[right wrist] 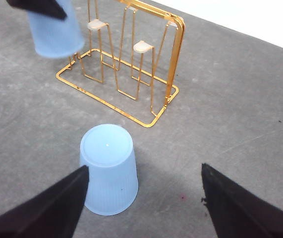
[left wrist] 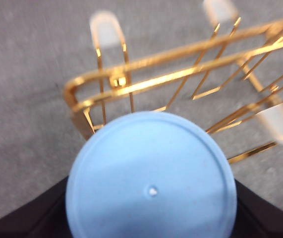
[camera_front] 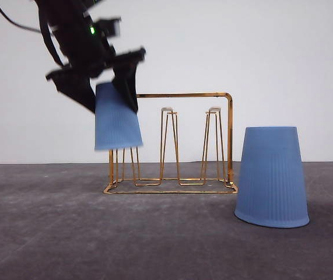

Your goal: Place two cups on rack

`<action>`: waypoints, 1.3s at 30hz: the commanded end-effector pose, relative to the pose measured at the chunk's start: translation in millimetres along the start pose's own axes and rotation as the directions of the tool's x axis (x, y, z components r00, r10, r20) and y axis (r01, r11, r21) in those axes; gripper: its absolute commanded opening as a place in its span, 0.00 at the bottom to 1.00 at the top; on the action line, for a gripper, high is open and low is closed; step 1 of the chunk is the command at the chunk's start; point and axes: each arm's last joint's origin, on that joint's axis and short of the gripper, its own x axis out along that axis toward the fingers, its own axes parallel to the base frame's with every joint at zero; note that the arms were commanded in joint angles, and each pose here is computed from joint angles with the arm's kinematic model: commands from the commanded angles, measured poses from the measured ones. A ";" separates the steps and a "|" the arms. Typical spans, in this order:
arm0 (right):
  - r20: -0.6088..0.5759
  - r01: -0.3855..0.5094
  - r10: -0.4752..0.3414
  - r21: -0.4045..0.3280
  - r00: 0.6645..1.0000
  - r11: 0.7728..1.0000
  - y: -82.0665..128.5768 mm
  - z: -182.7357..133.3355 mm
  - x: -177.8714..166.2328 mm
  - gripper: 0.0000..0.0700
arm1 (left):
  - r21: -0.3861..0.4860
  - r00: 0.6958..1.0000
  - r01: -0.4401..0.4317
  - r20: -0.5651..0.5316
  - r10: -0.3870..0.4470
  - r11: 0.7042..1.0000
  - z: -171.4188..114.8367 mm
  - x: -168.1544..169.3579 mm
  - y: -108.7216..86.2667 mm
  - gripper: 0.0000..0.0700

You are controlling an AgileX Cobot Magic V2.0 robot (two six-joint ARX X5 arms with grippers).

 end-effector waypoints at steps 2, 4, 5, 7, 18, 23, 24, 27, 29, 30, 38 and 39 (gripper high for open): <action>0.019 -0.003 0.003 -0.004 1.000 1.000 0.2 4.4 -1.5 0.66 | -0.006 1.000 0.003 -0.009 -0.003 1.000 0.8 11.0 -1.8 0.51; 0.019 -0.002 0.002 -0.004 1.000 1.000 0.2 4.4 -1.5 0.66 | -0.005 1.000 0.003 -0.022 -0.003 1.000 -1.0 15.9 -2.0 0.56; 0.019 -0.002 0.002 -0.003 1.000 1.000 0.2 4.4 -1.5 0.66 | -0.004 1.000 0.003 -0.027 -0.003 1.000 -1.7 17.9 -2.2 0.63; 0.019 -0.003 0.003 -0.003 1.000 1.000 0.2 4.4 -1.5 0.66 | -0.003 0.999 0.003 -0.035 -0.003 1.000 -2.9 20.7 -2.8 0.75; 0.019 -0.003 0.003 -0.003 1.000 1.000 0.2 4.4 -1.6 0.66 | 0.010 0.987 -0.004 -0.159 0.005 1.000 0.6 -2.8 -1.3 0.80; 0.020 -0.008 0.007 0.026 1.000 1.000 0.3 4.4 -1.5 0.66 | 0.036 0.963 0.032 -0.268 -0.021 0.999 -1.9 -43.8 -0.9 0.79; 0.021 -0.015 0.014 0.031 1.000 0.999 0.5 4.4 -1.5 0.66 | 0.032 0.961 0.044 -0.274 -0.034 0.998 -2.8 -51.0 -1.0 0.79; 0.024 -0.040 0.038 0.050 0.999 0.998 1.2 4.5 -1.3 0.66 | 0.020 0.958 0.088 -0.274 -0.079 0.996 -5.8 -70.8 -1.7 0.78; 0.018 -0.045 0.044 0.081 0.999 0.996 1.0 4.5 0.1 0.66 | 0.013 0.961 0.112 -0.257 -0.105 0.994 -11.6 -82.6 -1.5 0.71; 0.013 -0.053 0.052 0.096 0.999 0.994 0.9 4.4 1.3 0.66 | 0.010 0.962 0.124 -0.248 -0.117 0.992 -16.4 -86.6 -1.2 0.65; -0.055 -0.155 0.169 0.201 0.984 0.967 0.0 5.5 28.9 0.66 | -0.060 0.971 0.169 -0.159 -0.177 0.984 -94.7 -106.2 8.2 0.55; -0.068 -0.166 0.185 0.214 0.980 0.963 0.2 5.6 35.1 0.66 | -0.077 0.974 0.165 -0.143 -0.175 0.983 -106.7 -109.3 10.9 0.55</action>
